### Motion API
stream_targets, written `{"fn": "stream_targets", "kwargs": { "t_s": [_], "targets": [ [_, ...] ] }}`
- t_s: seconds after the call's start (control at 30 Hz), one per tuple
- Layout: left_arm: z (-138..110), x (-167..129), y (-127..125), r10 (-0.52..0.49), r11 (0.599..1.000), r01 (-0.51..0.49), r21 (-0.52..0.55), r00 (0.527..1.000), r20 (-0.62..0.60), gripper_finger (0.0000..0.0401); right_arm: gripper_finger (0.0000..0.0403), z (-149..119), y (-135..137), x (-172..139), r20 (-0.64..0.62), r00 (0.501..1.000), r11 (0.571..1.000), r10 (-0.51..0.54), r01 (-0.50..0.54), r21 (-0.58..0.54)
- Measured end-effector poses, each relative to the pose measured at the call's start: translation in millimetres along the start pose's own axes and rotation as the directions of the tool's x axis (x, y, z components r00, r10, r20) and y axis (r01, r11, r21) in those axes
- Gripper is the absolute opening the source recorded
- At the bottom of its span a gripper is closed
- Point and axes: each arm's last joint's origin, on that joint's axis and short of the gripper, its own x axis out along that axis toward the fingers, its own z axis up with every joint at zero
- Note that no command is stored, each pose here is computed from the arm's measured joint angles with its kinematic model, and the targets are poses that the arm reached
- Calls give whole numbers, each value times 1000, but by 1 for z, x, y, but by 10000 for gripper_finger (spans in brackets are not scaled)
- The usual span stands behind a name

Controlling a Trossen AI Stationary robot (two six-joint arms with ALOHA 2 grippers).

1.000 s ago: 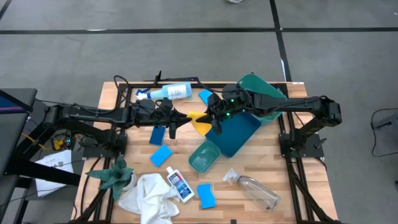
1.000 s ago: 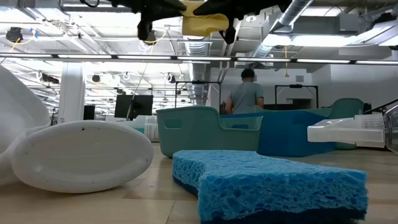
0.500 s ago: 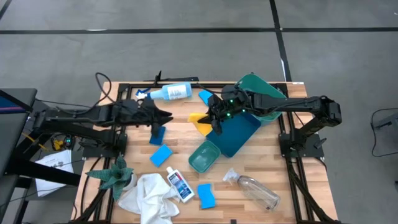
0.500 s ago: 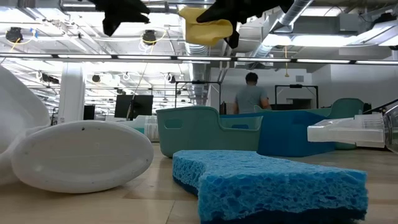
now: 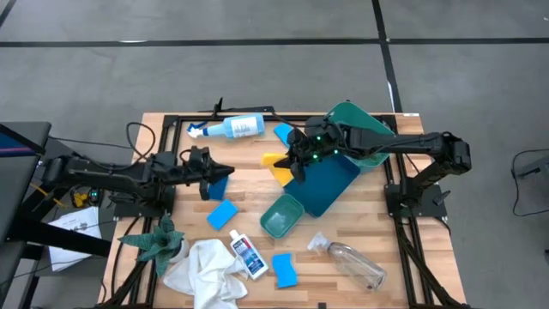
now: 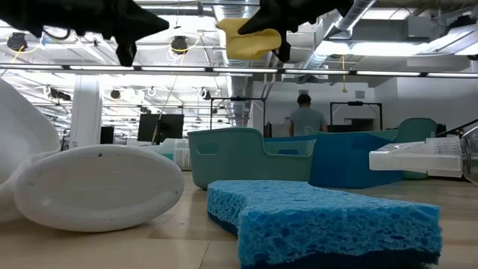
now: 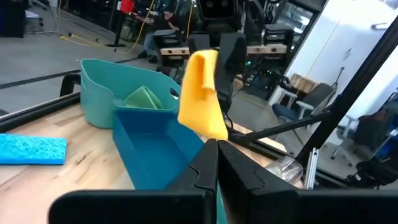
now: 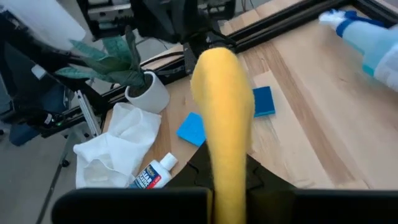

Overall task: Pick & Place Kitchen Items
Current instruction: Put the yellow microfiber cloth into the top green bin

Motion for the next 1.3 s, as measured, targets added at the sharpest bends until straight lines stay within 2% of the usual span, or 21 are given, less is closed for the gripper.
{"fn": "stream_targets", "kwargs": {
  "t_s": [0.13, 0.3, 0.73, 0.8, 0.9, 1.07, 1.3],
  "targets": [
    [-14, -4, 6, 4, 1000, -4, -7, 1000, -12, 3, 1, 0, -10, -2, -12, 997, 996, -72, 72, 47],
    [-28, -10, 12, 2, 1000, -2, -10, 1000, -18, 2, 1, 0, -15, -4, -16, 996, 994, -89, 90, 60],
    [-31, -13, 14, -1, 1000, 1, -20, 1000, -11, 1, 1, -6, -22, -6, -83, 986, 982, -146, 155, 109],
    [-31, -13, 14, -1, 999, 1, -35, 1000, -10, 1, 1, -9, -26, -8, -116, 976, 973, -185, 198, 117],
    [-31, -13, 14, 0, 999, 0, -53, 1000, -11, 3, 1, -15, -34, -20, -187, 936, 937, -299, 325, 129],
    [-32, -13, 14, 0, 998, -1, -59, 1000, -12, 1, 1, -15, -48, -63, -234, 838, 836, -493, 531, 139],
    [-31, -13, 14, 0, 998, -1, -58, 1000, -13, 1, 1, -30, -69, -123, -178, 771, 739, -612, 637, 218]
  ]
}}
